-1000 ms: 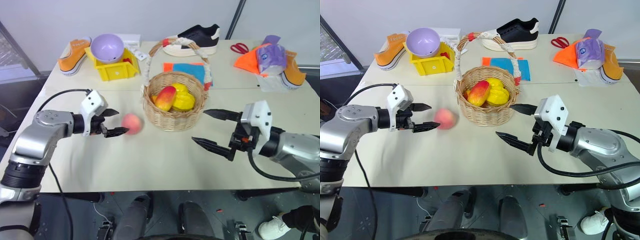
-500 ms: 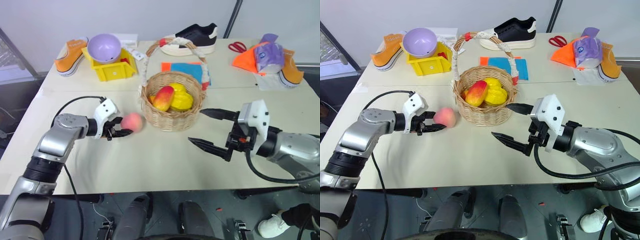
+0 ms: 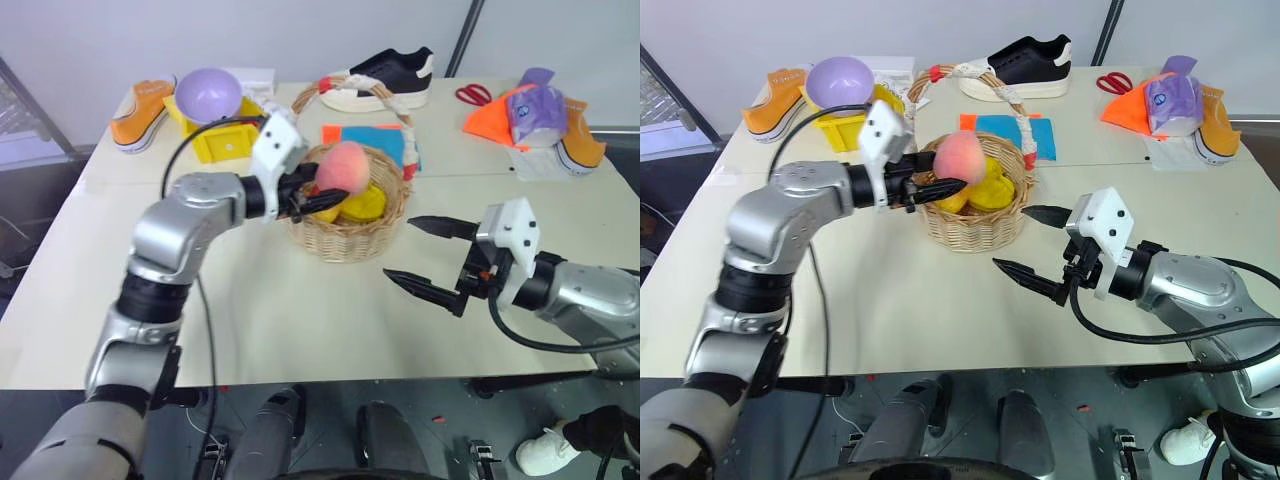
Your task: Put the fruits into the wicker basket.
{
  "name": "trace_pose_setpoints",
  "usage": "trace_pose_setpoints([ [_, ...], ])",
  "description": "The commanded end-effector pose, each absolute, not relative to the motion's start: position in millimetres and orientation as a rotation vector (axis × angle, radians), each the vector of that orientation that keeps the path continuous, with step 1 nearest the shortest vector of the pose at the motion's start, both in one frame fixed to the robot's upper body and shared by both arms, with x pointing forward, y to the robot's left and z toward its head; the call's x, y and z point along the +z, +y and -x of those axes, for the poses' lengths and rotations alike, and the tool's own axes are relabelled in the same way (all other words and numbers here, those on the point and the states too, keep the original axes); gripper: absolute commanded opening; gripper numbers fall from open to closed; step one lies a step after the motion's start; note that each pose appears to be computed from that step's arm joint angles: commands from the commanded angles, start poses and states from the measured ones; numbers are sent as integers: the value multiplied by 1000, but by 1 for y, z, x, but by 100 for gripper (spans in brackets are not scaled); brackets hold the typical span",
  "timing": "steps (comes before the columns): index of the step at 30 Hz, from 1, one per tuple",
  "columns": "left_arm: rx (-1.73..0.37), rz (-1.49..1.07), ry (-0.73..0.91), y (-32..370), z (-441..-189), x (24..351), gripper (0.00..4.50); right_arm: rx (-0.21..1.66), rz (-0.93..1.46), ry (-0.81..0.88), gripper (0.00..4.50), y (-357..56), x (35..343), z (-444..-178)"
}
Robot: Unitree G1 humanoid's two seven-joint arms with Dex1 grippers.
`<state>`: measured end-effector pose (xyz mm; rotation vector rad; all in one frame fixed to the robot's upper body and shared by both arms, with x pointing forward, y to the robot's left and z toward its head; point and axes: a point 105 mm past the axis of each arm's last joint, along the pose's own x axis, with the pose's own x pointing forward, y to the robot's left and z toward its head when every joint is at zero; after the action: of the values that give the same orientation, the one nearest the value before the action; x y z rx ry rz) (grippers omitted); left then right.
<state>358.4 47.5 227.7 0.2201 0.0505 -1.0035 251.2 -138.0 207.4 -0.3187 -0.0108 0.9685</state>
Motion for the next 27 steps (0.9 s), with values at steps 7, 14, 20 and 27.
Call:
trace_pose_setpoints([
  [7,-1054,-244,-146,62,-343,252,447,672,283,-104,450,-164,216,-285],
  [14,-1134,-89,-199,99,-317,247,447,594,131,-197,450,-154,232,-321],
  [20,-1133,-83,-181,105,-308,237,447,578,92,-209,450,-145,234,-351],
  [27,-1100,-77,-161,102,-305,226,450,526,9,-227,269,-151,238,-371],
])
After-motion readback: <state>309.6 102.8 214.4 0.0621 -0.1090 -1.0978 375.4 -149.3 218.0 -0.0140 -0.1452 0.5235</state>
